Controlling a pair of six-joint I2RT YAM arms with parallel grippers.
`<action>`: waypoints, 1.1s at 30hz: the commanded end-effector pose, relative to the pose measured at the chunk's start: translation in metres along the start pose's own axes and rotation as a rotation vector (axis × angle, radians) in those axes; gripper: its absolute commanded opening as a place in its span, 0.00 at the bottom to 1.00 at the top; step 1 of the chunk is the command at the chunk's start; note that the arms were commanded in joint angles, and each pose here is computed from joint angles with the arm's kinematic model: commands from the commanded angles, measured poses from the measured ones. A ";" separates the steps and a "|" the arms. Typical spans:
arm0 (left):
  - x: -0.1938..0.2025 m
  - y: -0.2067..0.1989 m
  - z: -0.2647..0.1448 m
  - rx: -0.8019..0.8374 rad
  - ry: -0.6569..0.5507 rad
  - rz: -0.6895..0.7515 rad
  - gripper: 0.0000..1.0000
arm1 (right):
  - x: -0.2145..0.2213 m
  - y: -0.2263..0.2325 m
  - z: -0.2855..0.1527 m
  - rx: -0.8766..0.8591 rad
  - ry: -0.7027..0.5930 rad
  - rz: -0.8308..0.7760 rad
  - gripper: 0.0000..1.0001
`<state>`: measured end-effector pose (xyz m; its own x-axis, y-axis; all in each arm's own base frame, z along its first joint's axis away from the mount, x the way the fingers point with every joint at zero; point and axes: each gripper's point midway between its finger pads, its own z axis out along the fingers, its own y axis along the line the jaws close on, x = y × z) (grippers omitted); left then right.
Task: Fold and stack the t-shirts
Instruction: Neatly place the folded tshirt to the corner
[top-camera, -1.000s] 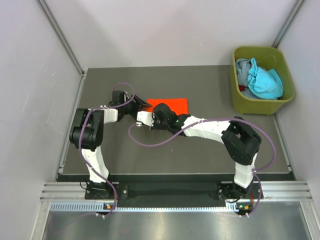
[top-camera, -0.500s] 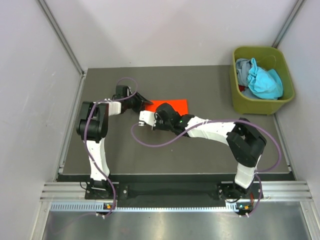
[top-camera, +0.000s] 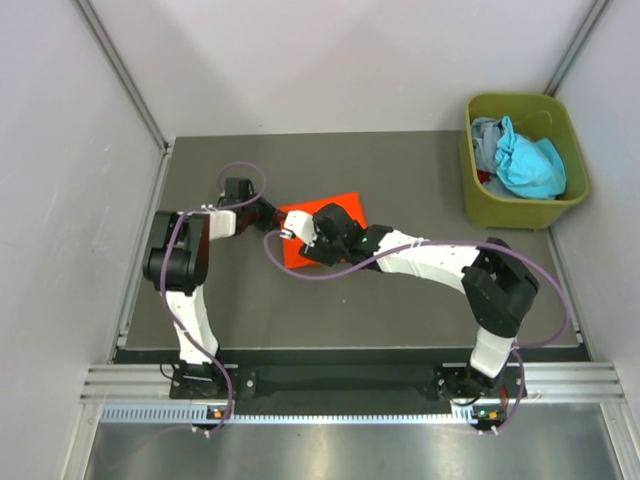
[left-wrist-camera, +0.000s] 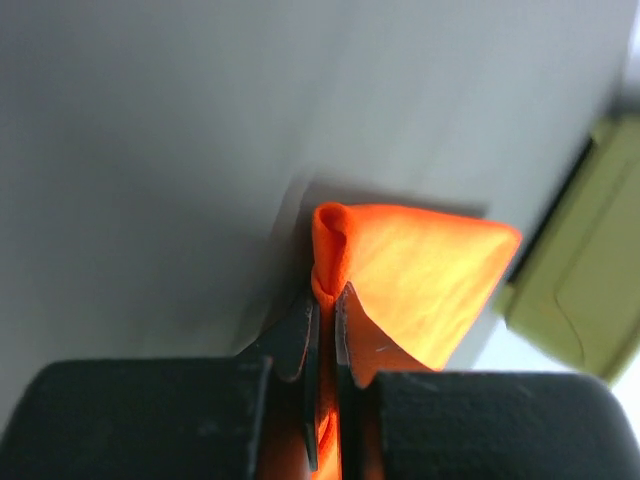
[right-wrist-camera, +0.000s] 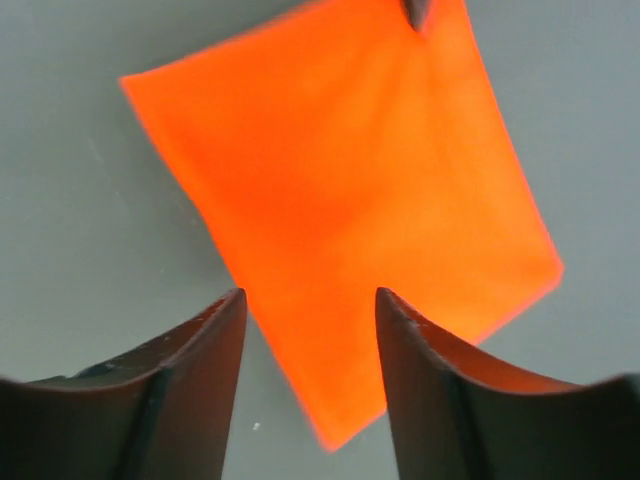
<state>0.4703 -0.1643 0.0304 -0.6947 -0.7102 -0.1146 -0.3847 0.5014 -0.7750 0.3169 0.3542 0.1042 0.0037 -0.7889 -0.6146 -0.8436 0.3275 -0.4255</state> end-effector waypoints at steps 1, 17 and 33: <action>-0.034 0.048 -0.040 -0.200 -0.230 -0.088 0.00 | -0.015 -0.021 -0.038 0.063 0.008 0.157 0.58; -0.032 0.200 -0.291 -0.831 -0.982 -0.519 0.00 | -0.020 0.022 -0.106 -0.150 -0.152 0.404 0.63; 0.002 0.258 -0.402 -0.985 -1.285 -0.824 0.00 | -0.020 0.052 -0.116 -0.230 -0.139 0.359 0.63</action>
<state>0.1599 0.1596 0.0850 0.4505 -0.6362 -0.6263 -0.8920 -0.2917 -0.3453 0.2178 0.3165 0.1507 -0.2874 -0.6011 -0.7457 -0.8884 0.4583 -0.0271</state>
